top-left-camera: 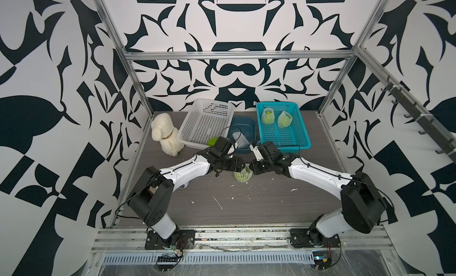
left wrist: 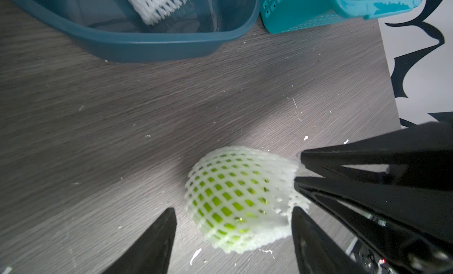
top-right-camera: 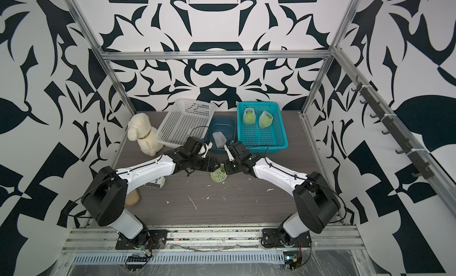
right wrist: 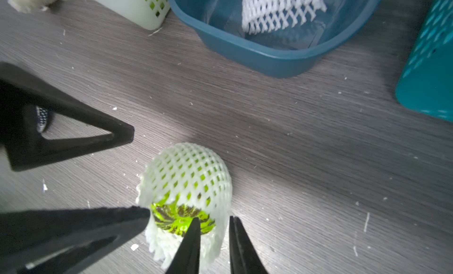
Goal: Sleeve custard apples in foam nets
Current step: Put on the foam net on the custard apple.
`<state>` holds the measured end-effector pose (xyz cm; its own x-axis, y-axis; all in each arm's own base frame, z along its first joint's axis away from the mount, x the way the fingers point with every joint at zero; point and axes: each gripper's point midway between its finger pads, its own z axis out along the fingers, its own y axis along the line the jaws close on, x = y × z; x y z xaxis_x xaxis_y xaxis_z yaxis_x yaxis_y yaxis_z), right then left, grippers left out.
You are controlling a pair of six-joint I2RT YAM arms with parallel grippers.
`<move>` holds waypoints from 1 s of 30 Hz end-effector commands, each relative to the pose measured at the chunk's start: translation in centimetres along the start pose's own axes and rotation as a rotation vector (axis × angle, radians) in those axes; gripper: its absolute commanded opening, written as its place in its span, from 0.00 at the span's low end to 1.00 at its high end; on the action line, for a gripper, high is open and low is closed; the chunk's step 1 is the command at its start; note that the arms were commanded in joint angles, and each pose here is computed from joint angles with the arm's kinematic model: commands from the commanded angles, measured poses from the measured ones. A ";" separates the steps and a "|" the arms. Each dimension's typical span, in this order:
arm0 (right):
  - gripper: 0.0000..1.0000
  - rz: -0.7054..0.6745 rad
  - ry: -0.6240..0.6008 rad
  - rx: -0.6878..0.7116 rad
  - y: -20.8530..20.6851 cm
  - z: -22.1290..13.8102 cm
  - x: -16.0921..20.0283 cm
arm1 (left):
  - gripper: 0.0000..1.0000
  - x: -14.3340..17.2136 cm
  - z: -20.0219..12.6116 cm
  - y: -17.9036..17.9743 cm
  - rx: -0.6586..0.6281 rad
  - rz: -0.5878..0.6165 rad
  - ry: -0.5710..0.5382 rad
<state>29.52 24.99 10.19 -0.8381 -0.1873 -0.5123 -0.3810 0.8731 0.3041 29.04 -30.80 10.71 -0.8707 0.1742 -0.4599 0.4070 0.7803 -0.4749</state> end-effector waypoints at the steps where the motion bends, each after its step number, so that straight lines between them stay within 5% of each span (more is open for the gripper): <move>1: 0.26 0.008 -0.047 -0.019 0.0 -1.0 -0.7 | 0.76 -0.4 -0.1 -0.6 0.001 0.027 0.007; 18: 0.03 0.040 -0.059 -0.100 0.8 0.2 -0.9 | 0.69 1.3 0.2 1.2 -0.131 0.056 0.076; 30: 0.04 0.052 -0.054 -0.112 1.0 0.8 -1.1 | 0.64 3.7 1.3 4.3 -0.164 -0.024 0.103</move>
<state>29.85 25.92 9.47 -0.8482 -0.1371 -0.5116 -0.3749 0.8376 0.3972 28.89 -28.26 7.89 -0.8848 0.2078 -0.4170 0.3690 0.8590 -0.3549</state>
